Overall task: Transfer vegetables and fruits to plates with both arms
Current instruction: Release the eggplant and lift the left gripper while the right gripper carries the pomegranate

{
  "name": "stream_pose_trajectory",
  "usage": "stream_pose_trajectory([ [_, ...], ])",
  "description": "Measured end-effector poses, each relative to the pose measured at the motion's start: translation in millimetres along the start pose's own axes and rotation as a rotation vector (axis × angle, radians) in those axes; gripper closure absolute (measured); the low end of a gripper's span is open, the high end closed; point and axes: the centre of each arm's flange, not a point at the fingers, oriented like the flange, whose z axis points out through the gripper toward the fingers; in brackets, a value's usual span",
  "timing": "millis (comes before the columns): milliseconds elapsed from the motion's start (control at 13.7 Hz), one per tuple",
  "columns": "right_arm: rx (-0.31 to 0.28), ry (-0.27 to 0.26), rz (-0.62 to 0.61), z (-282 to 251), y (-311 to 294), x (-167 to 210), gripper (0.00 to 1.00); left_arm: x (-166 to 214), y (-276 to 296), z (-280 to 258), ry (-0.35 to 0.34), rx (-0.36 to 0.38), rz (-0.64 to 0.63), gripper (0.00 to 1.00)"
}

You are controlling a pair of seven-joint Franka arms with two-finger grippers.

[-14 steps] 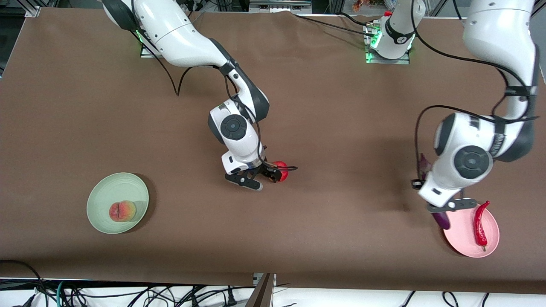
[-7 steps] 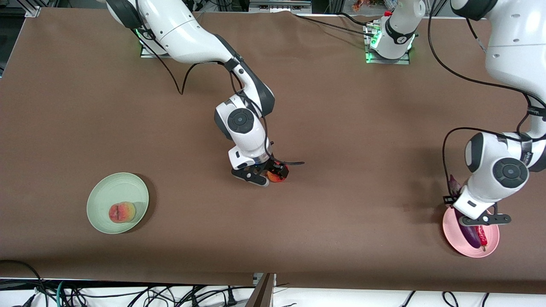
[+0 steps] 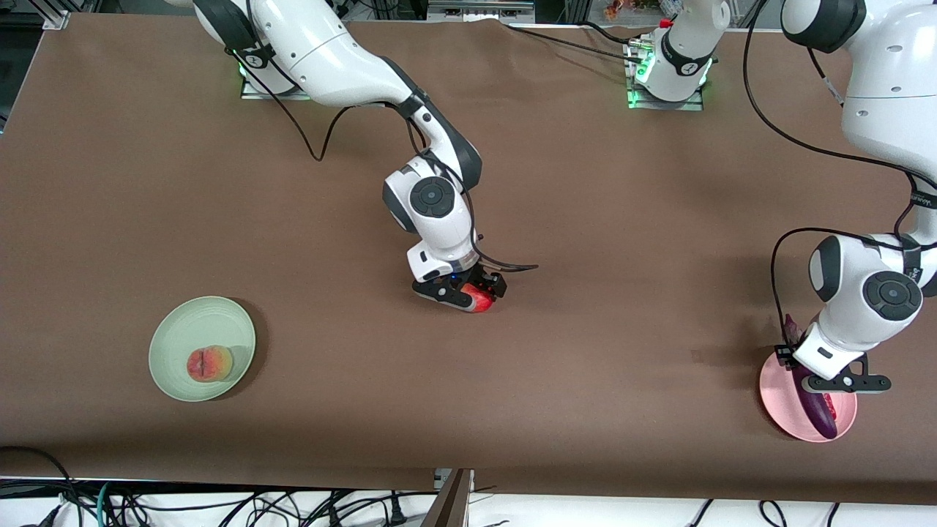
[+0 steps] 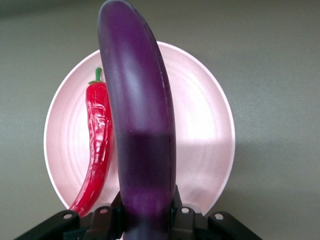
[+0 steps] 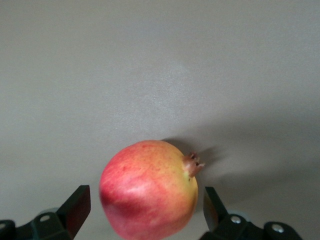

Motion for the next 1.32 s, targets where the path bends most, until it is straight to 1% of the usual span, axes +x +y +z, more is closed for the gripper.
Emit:
stream_pose_trajectory([
  [220,-0.002,0.014,-0.016,9,2,-2,0.0,-2,-6,11,0.001,-0.003,0.001,0.65],
  [293,-0.002,0.014,-0.018,11,2,-3,0.02,-3,-6,13,0.0,-0.004,0.001,0.58],
  [366,-0.002,0.015,-0.02,11,2,-4,0.06,-2,-6,13,0.002,-0.004,0.002,0.5],
  [439,-0.001,0.017,-0.021,10,1,-4,0.12,-1,-6,12,0.006,-0.004,0.002,0.39],
  [512,-0.001,0.017,-0.021,10,1,-4,0.12,0,-7,11,0.009,-0.003,0.001,0.3],
  [659,-0.002,0.02,-0.021,10,2,-3,0.12,3,-8,7,0.019,-0.002,0.0,0.09],
  [732,-0.005,0.029,-0.02,10,3,1,0.12,5,-8,4,0.027,-0.001,-0.001,0.01],
  [878,-0.026,0.052,-0.026,2,9,18,0.12,13,-8,-8,0.052,-0.001,-0.002,0.0],
  [951,-0.055,0.052,-0.052,-8,13,30,0.12,19,-8,-20,0.067,-0.003,0.001,0.0],
  [1024,-0.095,0.041,-0.091,-24,21,48,0.12,25,-3,-38,0.065,-0.01,0.009,0.0],
  [1171,-0.168,-0.004,-0.163,-63,53,101,0.12,32,15,-88,0.011,-0.021,0.029,0.0],
  [1317,-0.23,-0.066,-0.23,-95,106,161,0.12,36,36,-144,-0.03,-0.042,0.045,0.0],
])
